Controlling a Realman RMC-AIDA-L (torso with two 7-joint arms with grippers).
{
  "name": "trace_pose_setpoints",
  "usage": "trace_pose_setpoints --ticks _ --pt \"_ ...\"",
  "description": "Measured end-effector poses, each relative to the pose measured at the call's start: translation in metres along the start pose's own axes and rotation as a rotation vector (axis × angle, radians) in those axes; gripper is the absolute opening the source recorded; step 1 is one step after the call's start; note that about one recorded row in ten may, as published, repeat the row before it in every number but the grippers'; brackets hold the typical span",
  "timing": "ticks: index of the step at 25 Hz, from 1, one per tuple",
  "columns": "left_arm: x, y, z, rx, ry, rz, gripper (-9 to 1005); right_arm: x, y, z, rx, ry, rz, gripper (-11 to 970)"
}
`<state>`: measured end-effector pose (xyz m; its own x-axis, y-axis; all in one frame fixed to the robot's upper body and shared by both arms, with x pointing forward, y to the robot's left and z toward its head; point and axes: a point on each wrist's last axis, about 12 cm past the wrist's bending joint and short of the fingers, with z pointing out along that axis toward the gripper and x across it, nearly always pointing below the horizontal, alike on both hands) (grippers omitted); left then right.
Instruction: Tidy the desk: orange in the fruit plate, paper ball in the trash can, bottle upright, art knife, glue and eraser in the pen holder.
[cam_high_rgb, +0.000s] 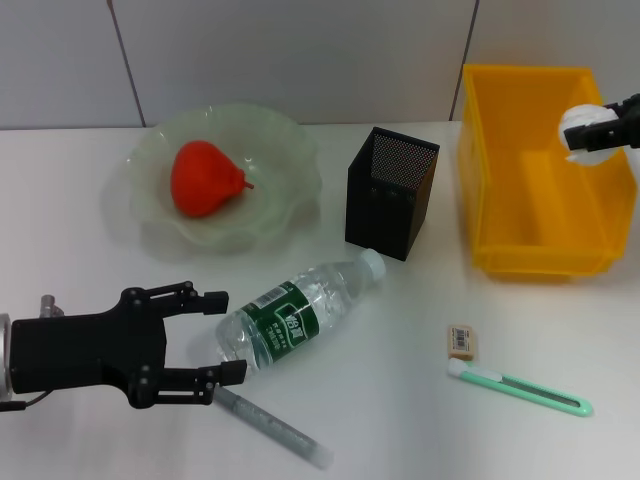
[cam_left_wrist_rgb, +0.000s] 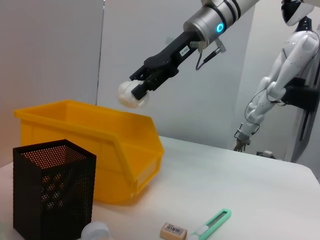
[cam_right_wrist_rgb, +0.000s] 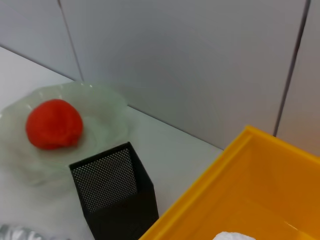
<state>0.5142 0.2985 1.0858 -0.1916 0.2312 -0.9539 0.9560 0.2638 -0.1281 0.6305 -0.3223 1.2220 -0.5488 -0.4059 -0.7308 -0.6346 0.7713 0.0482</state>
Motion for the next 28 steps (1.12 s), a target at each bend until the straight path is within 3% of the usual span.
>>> trace_pose_setpoints --ticks 14,18,19,21,24,28 --pt "-0.002 0.001 0.001 0.004 -0.001 0.003 845 0.003 -0.001 0.007 0.046 -0.017 0.007 767" --pt "-0.002 0.001 0.001 0.006 -0.002 0.005 845 0.004 0.003 0.005 0.036 -0.108 0.004 809" --pt "-0.002 0.001 0.001 0.006 -0.002 0.005 845 0.004 0.009 -0.001 -0.031 -0.218 -0.005 820" --pt "-0.002 0.001 0.001 0.007 -0.002 0.005 845 0.005 0.013 -0.004 -0.072 -0.267 -0.011 820" --pt "-0.002 0.001 0.001 0.007 -0.002 0.006 845 0.009 0.03 -0.016 -0.261 -0.397 -0.06 819" --pt "-0.002 0.001 0.001 0.008 -0.002 0.006 845 0.019 0.046 -0.028 -0.461 -0.41 -0.127 819"
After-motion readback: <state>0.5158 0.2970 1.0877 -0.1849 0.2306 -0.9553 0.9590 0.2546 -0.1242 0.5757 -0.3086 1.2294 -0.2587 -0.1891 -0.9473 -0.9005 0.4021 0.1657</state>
